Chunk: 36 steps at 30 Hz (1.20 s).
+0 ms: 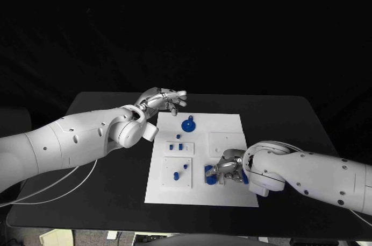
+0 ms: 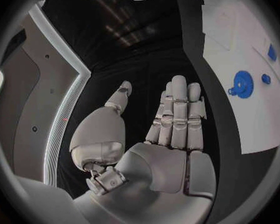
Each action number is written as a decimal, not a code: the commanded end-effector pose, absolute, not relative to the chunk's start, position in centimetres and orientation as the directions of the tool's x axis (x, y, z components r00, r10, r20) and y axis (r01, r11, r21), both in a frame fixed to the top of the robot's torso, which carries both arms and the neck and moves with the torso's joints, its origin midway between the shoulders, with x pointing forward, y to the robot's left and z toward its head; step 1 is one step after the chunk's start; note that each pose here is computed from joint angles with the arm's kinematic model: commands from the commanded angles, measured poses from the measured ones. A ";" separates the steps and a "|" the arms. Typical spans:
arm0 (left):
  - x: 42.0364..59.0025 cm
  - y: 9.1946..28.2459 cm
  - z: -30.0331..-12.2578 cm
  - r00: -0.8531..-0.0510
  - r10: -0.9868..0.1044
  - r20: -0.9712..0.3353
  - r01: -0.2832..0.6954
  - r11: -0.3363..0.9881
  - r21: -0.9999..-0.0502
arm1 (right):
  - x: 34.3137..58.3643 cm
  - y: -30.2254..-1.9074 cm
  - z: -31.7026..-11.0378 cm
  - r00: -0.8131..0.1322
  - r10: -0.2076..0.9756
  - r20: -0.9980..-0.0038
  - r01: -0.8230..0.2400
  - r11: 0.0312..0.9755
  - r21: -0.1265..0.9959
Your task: Assemble the parts on the task board
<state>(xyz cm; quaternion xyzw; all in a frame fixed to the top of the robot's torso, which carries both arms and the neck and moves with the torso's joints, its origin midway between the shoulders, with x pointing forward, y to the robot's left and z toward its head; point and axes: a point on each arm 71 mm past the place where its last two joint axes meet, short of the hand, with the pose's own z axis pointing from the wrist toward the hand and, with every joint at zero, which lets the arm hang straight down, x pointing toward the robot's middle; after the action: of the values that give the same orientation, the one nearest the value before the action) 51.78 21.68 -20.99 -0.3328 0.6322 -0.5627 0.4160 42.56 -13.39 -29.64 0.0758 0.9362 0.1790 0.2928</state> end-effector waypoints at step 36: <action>51.7 21.8 -20.9 -0.440 -0.887 -0.142 0.043 0.137 -0.990 | 41.9 -15.3 -29.2 -0.805 0.229 -0.547 -0.021 0.911 0.412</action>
<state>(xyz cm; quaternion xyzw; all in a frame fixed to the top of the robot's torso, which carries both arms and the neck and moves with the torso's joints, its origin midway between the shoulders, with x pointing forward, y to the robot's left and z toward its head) 51.79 22.01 -21.03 -0.3351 0.6332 -0.5594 0.4170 41.74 -15.32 -29.21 0.0556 0.9318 0.2043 0.2948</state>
